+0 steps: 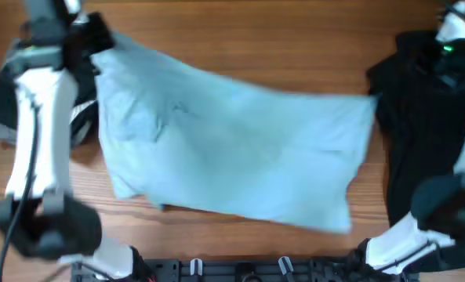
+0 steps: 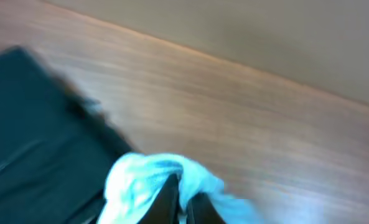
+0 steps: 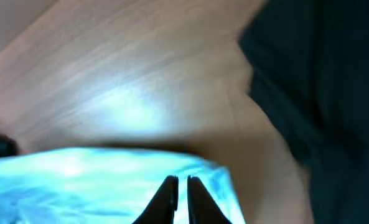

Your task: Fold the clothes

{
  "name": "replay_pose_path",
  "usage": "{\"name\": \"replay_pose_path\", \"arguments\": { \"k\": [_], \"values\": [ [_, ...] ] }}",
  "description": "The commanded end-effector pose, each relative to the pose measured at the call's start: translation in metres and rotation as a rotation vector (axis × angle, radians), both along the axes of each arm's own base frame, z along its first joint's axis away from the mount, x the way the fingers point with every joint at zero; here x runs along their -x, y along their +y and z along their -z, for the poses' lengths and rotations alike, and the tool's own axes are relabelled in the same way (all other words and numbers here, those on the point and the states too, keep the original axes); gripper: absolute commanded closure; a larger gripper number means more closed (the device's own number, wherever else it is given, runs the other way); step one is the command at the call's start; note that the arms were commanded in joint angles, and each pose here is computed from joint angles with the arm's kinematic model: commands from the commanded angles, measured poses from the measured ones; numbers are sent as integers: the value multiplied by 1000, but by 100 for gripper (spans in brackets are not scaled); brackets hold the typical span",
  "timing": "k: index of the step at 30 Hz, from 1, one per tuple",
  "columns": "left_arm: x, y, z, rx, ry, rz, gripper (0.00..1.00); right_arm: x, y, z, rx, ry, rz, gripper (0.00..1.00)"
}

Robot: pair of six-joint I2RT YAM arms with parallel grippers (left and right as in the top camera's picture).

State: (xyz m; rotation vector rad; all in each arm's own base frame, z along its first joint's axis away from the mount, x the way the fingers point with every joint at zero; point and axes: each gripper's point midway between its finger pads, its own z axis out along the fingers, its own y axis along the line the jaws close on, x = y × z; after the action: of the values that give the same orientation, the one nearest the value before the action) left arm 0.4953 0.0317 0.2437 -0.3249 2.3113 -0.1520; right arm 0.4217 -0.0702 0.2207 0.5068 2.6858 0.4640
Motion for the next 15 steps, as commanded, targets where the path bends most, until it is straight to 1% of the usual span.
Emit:
{"name": "replay_pose_path", "arguments": {
  "k": [1,2,3,4,5,6,7,8,10,11,12,13,14,15],
  "values": [
    [-39,-19,68,-1,61,58,88,-42,8,61,-7,45,-35,91],
    [-49,-19,94,7,83,55,79,-56,5,79,-4,36,-38,92],
    [-52,-19,109,8,105,55,78,-66,3,95,-4,34,-37,92],
    [-54,-19,123,9,127,54,73,-71,1,107,-5,40,-38,89],
    [-53,-17,130,3,142,48,69,-70,2,116,-9,62,-45,76],
    [-52,-14,131,-9,148,36,67,-59,8,123,-25,116,-51,68],
    [-53,-11,127,-17,140,27,59,-41,19,129,-47,202,-68,60],
    [-52,-9,120,-17,128,23,53,-20,32,135,-62,288,-119,48],
    [-48,-4,100,-18,100,13,51,18,54,150,-55,435,-216,34],
    [-46,-4,90,-20,87,13,51,32,55,160,-19,498,-235,31],
    [-42,-4,78,-21,74,13,50,44,58,171,-5,543,-248,31],
    [-30,-5,57,-22,63,13,50,53,62,187,-9,567,-255,32],
    [-24,-5,47,-25,59,15,50,54,62,195,-9,565,-255,32],
    [-15,-6,34,-25,55,16,50,60,63,206,-13,576,-254,37]
  ]
}}
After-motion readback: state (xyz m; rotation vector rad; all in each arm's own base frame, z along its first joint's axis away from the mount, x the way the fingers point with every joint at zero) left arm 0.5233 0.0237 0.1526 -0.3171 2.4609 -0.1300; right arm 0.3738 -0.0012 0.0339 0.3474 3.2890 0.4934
